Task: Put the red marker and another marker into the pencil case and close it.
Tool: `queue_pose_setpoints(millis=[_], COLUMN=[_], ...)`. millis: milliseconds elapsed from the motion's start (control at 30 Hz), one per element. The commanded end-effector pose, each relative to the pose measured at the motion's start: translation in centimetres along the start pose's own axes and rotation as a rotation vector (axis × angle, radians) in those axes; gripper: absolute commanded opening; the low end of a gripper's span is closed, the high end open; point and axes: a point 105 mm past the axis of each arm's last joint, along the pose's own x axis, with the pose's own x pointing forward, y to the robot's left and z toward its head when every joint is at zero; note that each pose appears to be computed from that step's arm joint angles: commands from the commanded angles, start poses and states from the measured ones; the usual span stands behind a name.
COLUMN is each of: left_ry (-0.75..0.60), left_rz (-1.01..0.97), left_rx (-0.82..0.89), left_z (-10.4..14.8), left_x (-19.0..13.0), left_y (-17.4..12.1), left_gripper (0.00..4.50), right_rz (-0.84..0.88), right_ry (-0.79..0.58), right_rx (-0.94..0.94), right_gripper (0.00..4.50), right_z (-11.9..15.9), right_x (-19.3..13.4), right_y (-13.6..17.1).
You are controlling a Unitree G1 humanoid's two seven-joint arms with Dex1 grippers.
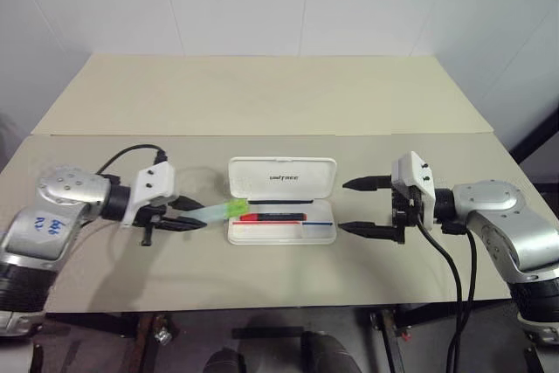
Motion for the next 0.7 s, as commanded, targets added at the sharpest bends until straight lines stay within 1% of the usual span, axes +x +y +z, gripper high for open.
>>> queue_pose_setpoints(millis=[33, 133, 367, 700], left_ry=[0.001, 0.0, 0.004, 0.015], left_rz=[-0.023, -0.046, -0.093, -0.127], left_rx=[0.029, 0.031, 0.042, 0.055], left_z=[1.1, 1.6, 2.3, 2.9], left_x=[1.0, 2.5, 5.0, 6.6], left_y=[0.0, 0.1, 0.2, 0.5], left_gripper=[1.06, 1.06, 1.06, 1.06], right_rz=[-0.045, -0.06, -0.087, -0.106], right_ry=[-0.014, -0.013, -0.02, -0.035], right_rx=[-0.05, -0.041, -0.028, -0.021], right_gripper=[4.5, 4.5, 4.5, 4.5], right_z=[1.3, 1.2, 1.1, 1.2], right_x=[-1.1, -1.3, -1.3, -1.0], right_y=[-0.2, 0.1, 0.6, 0.8])
